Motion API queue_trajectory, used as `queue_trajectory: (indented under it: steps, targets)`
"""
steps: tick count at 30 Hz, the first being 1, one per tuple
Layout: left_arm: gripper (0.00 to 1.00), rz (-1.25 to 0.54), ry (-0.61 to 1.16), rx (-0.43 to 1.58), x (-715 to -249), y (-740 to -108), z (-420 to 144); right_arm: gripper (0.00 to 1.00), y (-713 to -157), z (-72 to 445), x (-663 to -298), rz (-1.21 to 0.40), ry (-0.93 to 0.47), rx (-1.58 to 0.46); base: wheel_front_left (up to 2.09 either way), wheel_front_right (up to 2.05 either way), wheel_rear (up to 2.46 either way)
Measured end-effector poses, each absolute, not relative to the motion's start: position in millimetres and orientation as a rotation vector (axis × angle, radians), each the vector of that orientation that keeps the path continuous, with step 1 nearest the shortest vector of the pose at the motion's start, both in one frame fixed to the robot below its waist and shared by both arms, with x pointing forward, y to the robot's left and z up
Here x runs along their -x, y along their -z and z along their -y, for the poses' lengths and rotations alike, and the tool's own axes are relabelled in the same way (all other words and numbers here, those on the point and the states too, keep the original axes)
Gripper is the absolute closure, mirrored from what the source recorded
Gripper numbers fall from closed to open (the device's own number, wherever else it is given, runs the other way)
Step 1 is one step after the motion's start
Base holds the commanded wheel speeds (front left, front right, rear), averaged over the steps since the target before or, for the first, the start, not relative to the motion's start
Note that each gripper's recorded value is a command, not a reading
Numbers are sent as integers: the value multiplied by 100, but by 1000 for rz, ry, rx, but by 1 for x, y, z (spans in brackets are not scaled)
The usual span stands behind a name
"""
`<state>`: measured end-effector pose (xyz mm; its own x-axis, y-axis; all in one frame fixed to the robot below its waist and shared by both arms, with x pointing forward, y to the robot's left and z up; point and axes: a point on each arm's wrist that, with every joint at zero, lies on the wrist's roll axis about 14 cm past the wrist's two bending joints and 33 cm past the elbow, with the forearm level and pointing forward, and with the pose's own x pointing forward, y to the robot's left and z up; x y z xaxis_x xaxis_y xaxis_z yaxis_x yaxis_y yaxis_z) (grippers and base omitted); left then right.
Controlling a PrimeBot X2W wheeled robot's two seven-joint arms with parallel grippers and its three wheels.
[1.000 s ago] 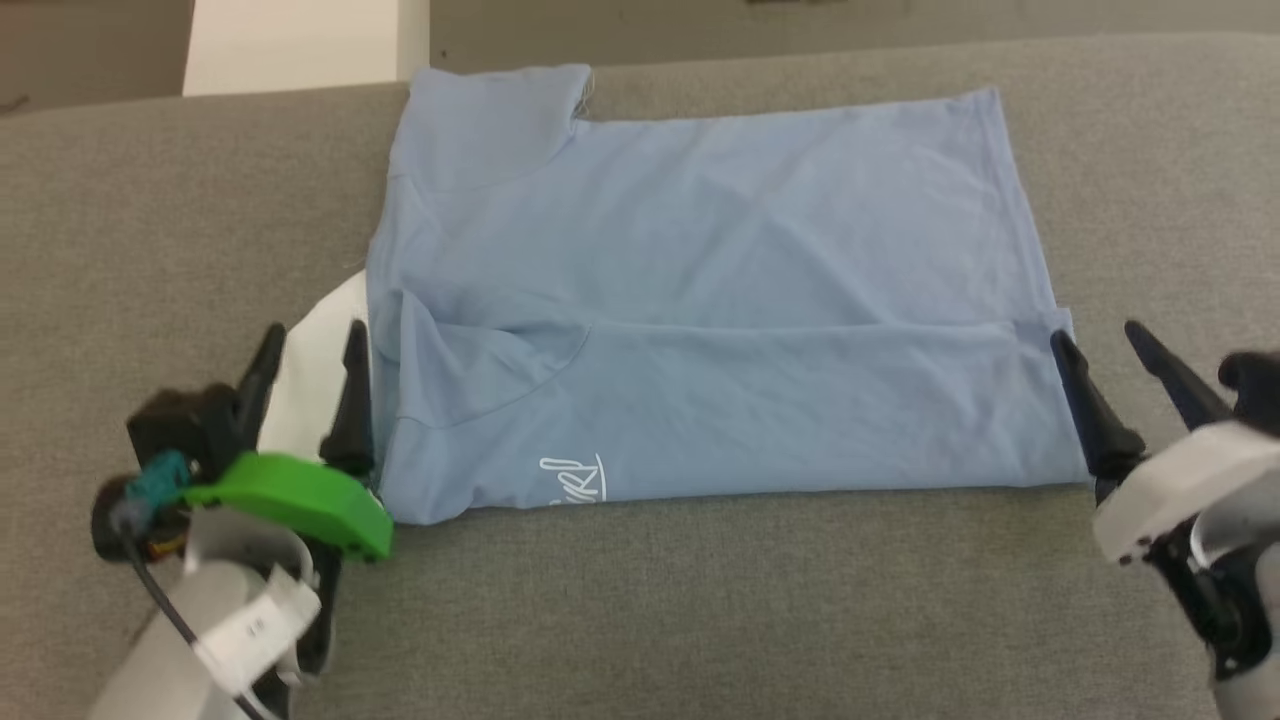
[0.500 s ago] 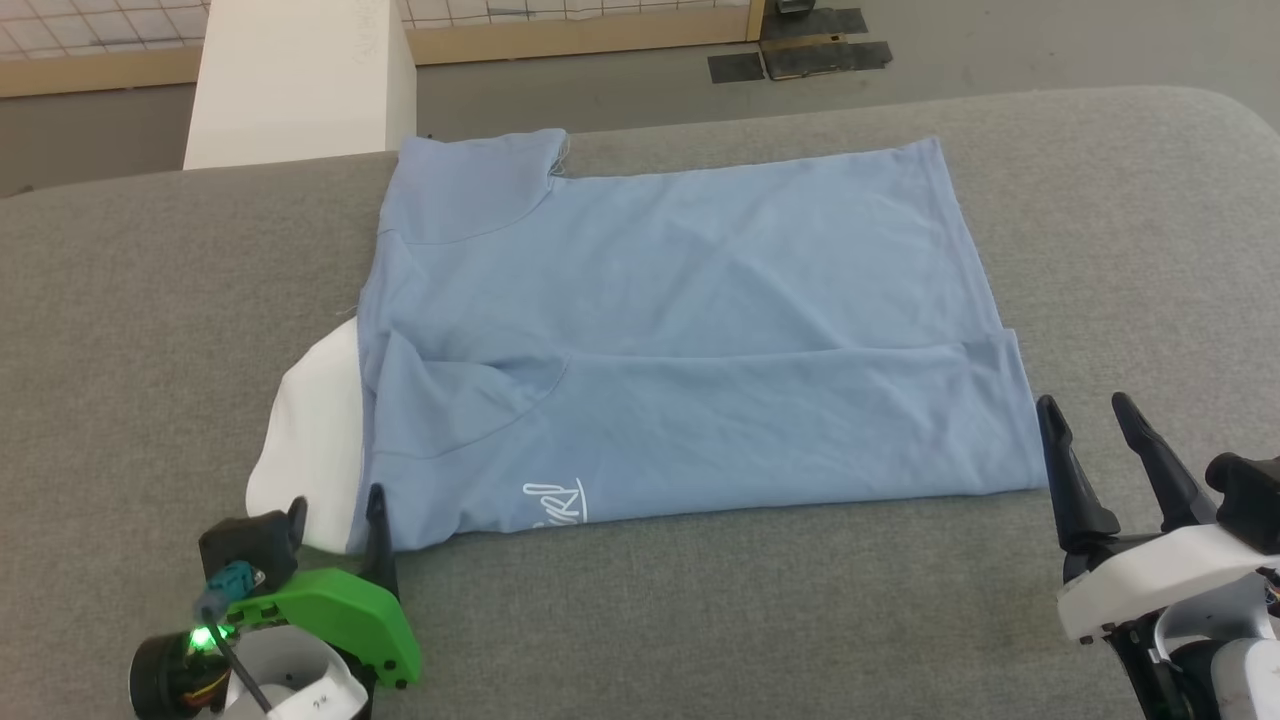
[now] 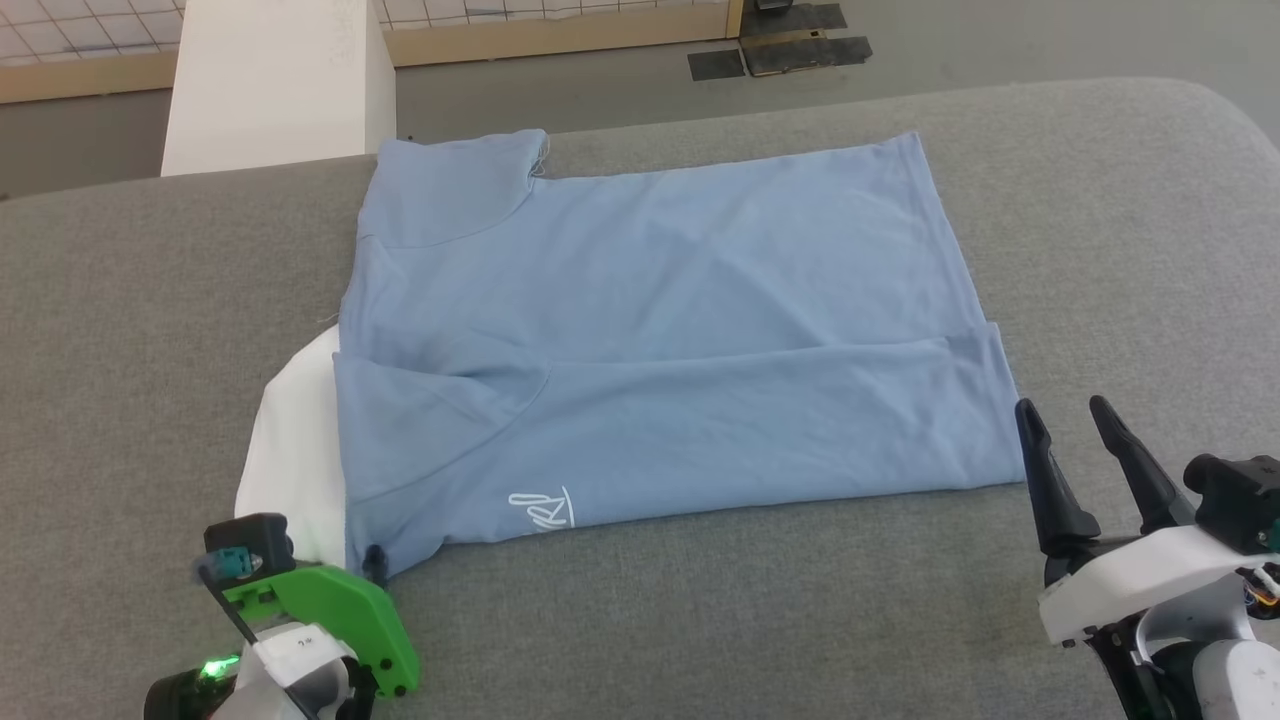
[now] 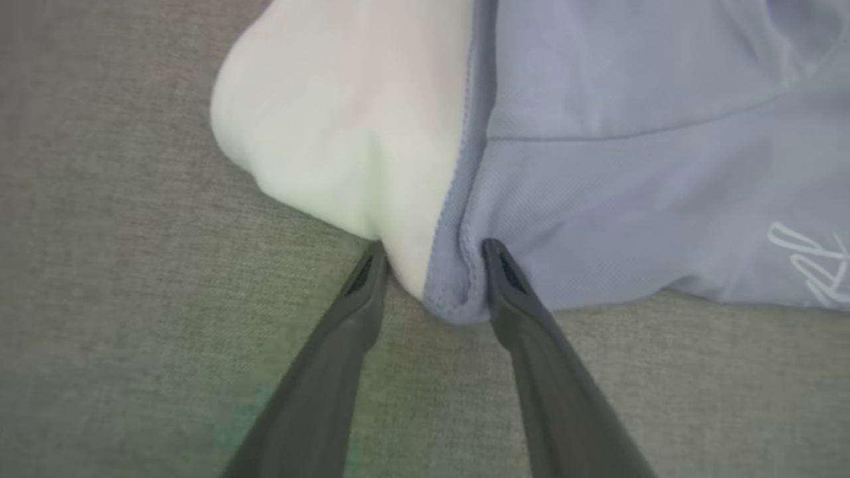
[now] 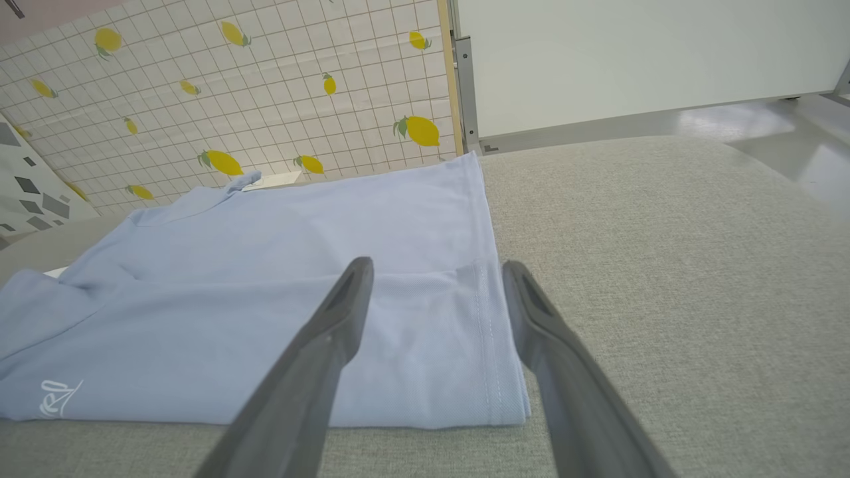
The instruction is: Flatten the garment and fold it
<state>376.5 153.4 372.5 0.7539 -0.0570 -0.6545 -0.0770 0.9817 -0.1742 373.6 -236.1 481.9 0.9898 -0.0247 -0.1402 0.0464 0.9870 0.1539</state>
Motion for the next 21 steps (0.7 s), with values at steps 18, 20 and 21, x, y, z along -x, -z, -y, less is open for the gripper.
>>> queue_trajectory:
  steps: [18,20,21]
  targets:
    - [100,-720,45,216,-380,-372,-144,0,-397,256,-379,-680,130,-185,0,0,0]
    - [100,-720,48,218,-380,-371,-144,0,-388,256,-378,-759,130,-166,0,0,0]
    - [100,-717,49,219,-381,-371,-144,0,-385,256,-377,-800,131,-160,0,0,0]
